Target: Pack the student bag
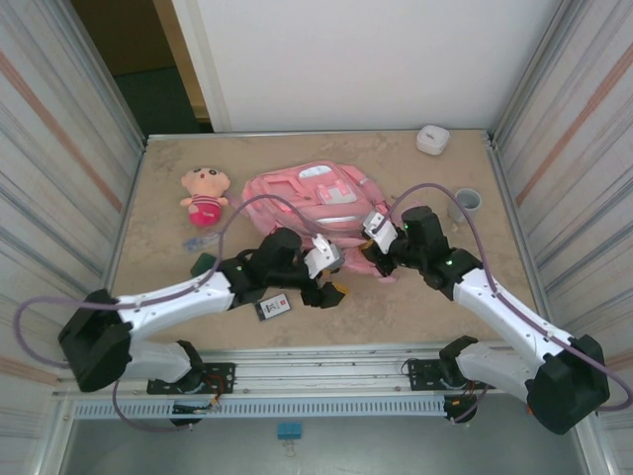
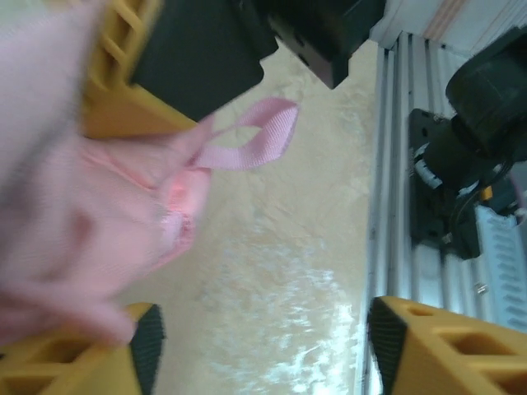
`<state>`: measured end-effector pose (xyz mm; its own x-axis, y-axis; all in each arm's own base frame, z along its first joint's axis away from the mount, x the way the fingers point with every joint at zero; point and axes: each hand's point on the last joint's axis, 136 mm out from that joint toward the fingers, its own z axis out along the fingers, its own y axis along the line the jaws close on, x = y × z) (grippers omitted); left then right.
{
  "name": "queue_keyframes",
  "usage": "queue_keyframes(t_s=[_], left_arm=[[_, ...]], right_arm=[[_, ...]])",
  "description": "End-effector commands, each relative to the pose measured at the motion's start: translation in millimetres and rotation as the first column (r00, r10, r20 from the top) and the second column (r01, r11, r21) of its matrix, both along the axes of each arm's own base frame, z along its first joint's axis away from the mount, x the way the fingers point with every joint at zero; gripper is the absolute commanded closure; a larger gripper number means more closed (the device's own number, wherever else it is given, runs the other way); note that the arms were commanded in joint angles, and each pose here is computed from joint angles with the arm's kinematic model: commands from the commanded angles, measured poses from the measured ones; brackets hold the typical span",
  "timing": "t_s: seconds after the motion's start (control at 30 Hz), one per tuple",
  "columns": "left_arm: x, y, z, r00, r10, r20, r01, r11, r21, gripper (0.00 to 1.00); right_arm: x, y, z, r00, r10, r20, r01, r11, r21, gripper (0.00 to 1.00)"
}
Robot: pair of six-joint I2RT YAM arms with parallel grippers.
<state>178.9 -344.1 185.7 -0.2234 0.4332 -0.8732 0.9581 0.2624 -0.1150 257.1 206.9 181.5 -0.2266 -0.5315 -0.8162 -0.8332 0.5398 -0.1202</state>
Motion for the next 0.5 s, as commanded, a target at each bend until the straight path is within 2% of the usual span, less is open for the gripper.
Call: queue_keyframes(t_s=[0.0, 0.13, 0.23, 0.33, 0.47], left_arm=[[8.9, 31.6, 13.4, 0.972, 0.019, 0.234, -0.036, 0.997, 0.067, 0.22], [27.7, 63.4, 17.0, 0.908, 0.049, 0.416, -0.114, 0.984, 0.134, 0.16], [45.8, 77.5, 15.3, 0.875, 0.049, 0.481, -0.148, 0.974, 0.170, 0.14], [45.4, 71.5, 8.6, 0.863, -0.062, 0.501, -0.066, 0.970, 0.234, 0.11], [35.3, 53.6, -0.5, 0.865, -0.193, 0.463, 0.073, 0.962, 0.264, 0.10]], right_arm=[[-21.0, 5.8, 28.9, 0.977, 0.188, 0.102, -0.190, 0.982, 0.015, 1.00], [-30.4, -0.9, 22.1, 0.960, 0.261, 0.100, -0.255, 0.964, -0.069, 1.00], [-35.3, 0.1, 27.5, 0.952, 0.289, 0.104, -0.284, 0.957, -0.065, 1.00], [-37.9, 2.5, 34.3, 0.945, 0.307, 0.111, -0.304, 0.952, -0.047, 1.00], [-41.1, 5.3, 37.3, 0.938, 0.332, 0.099, -0.330, 0.943, -0.034, 1.00]])
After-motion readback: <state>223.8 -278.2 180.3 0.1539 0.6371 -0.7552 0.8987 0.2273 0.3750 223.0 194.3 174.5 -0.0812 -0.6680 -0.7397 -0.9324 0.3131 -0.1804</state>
